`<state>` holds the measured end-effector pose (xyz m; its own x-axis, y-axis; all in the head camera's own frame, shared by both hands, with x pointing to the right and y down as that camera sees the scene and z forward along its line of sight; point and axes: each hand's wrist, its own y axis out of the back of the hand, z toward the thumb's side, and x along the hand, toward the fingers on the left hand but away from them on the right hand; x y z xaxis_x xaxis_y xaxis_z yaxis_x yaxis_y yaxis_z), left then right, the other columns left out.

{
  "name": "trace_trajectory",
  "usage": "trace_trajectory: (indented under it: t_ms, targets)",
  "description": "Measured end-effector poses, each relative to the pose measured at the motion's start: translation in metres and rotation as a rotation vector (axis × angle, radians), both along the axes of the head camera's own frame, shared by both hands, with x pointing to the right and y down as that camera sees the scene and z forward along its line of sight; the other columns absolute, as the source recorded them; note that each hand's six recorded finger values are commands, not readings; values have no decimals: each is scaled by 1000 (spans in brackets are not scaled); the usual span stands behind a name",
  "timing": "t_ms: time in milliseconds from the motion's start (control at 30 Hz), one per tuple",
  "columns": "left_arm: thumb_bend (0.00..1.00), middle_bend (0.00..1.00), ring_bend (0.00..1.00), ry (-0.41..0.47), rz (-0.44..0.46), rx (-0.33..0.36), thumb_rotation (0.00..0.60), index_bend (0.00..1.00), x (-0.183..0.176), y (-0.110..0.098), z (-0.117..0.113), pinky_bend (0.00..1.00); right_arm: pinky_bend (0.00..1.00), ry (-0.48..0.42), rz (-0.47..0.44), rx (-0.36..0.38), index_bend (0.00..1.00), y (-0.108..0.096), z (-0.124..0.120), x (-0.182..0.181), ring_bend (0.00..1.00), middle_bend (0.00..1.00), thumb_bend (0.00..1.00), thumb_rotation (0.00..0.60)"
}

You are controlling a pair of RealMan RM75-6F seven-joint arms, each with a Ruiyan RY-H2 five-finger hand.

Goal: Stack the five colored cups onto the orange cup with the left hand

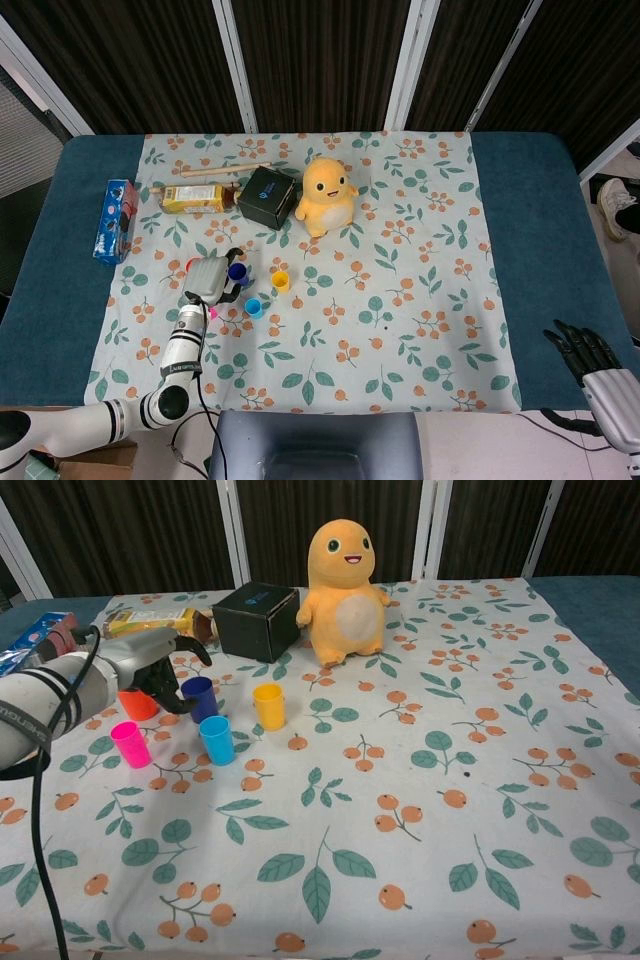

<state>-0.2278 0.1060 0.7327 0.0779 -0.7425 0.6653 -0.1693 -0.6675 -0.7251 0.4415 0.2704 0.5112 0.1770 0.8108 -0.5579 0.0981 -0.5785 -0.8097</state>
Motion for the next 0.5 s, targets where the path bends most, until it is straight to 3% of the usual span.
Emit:
trace_trajectory:
  t_ms: [500]
  targets:
    - [372,1000,1000,2,-16,-6,600,413,0,-1,11,1000,0,-3,4,4,0,0,-1,1,0,0,117,600]
